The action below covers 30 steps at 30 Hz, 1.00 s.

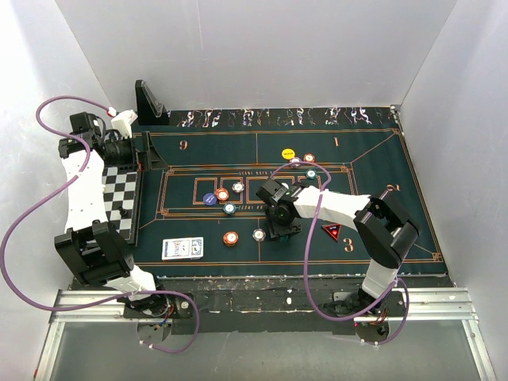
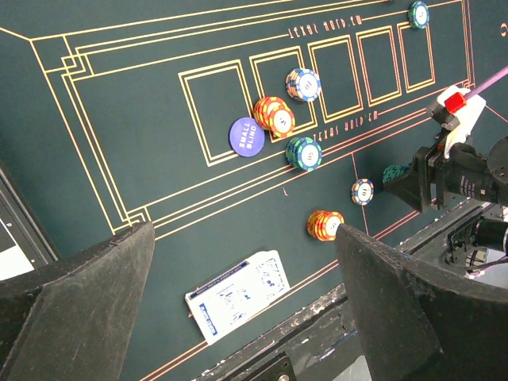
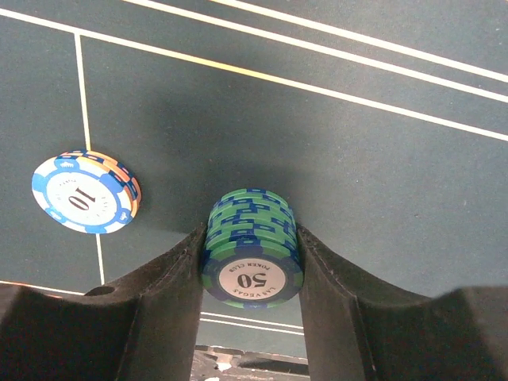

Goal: Distribute texas hold em gaming equipment

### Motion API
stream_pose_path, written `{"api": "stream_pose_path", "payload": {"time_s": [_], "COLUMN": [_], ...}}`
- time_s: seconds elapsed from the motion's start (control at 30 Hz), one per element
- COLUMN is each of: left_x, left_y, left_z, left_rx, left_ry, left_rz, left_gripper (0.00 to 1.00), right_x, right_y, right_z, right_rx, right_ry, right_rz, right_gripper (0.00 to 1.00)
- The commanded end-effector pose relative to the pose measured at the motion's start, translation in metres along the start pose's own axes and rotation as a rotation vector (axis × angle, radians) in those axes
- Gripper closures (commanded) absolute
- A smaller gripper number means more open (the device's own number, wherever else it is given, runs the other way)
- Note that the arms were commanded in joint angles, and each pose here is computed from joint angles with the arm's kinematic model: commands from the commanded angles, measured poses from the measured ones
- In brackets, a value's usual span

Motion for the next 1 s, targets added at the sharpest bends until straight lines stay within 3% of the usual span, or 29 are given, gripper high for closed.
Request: {"api": "stream_pose_path", "payload": {"time_s": [0.0,0.6,0.97], "left_x": [-0.011,-0.01,-0.01], "left_y": [-0.012,-0.011,-0.01], "left_z": [-0.004,-0.001,0.0], "left_rx": [-0.045,-0.043,-0.039], "left_ry": [0.035,0.034,0.036], "left_rz": [0.013,0.012,0.012], "left_gripper": [0.02,0.02,0.02], "right_x": [0.001,-0.002,-0.098], "right_y": [-0.01,-0.049,-0.068], "right_z": [-0.002,-0.014,-0.053], "right_rx": [-0.032,-0.108,-0.176], "right_ry": [0.011,0.012,0.28], "right_rz": [-0.009,-0.038,0.023], "right_gripper": [0.48,0.58,0.61]}}
Point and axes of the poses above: each gripper's point midway between its finger pads, its own y axis out along the fingers, its own x axis along the line the jaws close on, z = x × y, the point moved 10 cm from there along -y, back along the fingers, and after that the axes turned 5 degrees about y, right-handed, at the moved point
